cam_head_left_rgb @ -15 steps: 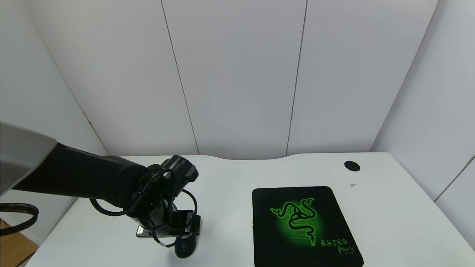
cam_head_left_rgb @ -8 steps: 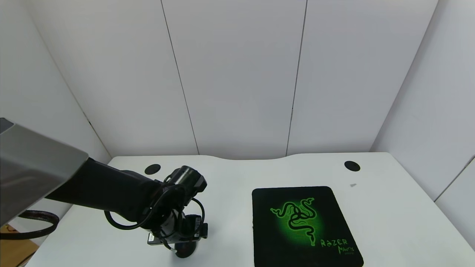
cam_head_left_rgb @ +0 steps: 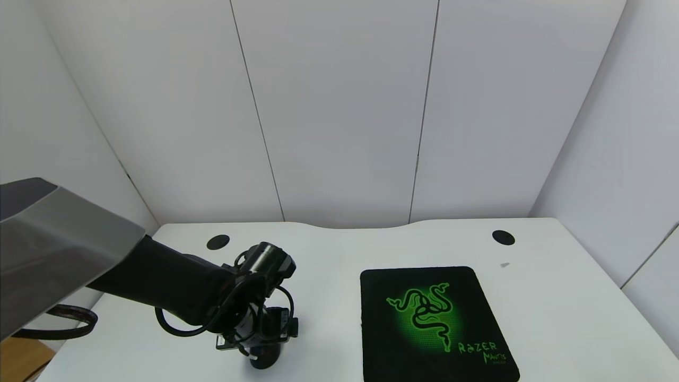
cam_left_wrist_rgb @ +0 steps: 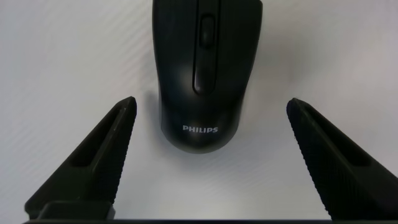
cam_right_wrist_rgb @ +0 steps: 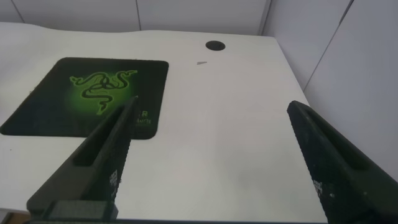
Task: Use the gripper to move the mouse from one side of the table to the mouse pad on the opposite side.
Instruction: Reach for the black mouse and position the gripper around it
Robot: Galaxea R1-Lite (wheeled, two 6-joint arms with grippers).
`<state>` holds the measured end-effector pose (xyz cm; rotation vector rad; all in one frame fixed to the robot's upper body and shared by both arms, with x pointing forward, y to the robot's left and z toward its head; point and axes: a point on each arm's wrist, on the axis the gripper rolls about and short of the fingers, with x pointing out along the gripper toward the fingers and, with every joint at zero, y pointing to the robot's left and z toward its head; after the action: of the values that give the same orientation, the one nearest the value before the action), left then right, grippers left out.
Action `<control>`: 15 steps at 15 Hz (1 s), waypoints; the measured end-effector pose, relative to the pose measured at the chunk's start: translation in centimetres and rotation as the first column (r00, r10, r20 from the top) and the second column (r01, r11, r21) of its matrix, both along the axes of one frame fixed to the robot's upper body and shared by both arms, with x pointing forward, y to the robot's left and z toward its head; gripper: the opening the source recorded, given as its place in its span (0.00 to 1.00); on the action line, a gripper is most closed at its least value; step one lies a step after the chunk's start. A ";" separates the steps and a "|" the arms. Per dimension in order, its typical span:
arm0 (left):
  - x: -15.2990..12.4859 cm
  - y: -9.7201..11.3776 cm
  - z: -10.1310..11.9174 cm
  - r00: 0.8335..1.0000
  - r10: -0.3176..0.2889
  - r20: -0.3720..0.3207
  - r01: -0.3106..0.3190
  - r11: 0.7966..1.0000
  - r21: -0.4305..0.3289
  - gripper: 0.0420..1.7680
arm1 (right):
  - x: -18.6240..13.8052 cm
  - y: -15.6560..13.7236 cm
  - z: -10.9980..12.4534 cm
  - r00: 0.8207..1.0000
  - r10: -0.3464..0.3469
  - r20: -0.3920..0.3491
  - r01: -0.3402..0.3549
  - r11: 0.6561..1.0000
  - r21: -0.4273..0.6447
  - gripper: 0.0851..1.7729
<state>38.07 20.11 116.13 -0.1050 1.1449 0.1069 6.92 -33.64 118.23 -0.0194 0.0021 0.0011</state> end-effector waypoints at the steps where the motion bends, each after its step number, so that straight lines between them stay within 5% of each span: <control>1: 0.1 0.1 -0.3 1.000 0.003 0.003 -0.003 1.000 -0.004 0.97 | 0.0 0.0 0.0 1.000 0.000 0.000 0.000 1.000 0.000 0.96; 2: 0.0 0.2 -0.5 1.000 0.004 -0.004 -0.004 1.000 -0.005 0.97 | 0.0 0.0 0.0 1.000 0.000 0.000 0.000 1.000 0.000 0.96; 7: 0.0 0.2 -0.7 1.000 0.003 -0.010 -0.003 1.000 -0.005 0.54 | 0.0 0.0 0.0 1.000 0.001 0.000 -0.001 1.000 0.000 0.96; 15: 0.1 0.2 -0.7 1.000 0.005 -0.008 -0.005 1.000 -0.004 0.50 | 0.0 0.0 0.0 1.000 0.001 0.000 -0.001 1.000 0.000 0.96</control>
<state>38.13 20.33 115.43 -0.1109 1.1524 0.1101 6.92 -33.64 118.23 -0.0196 0.0023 0.0019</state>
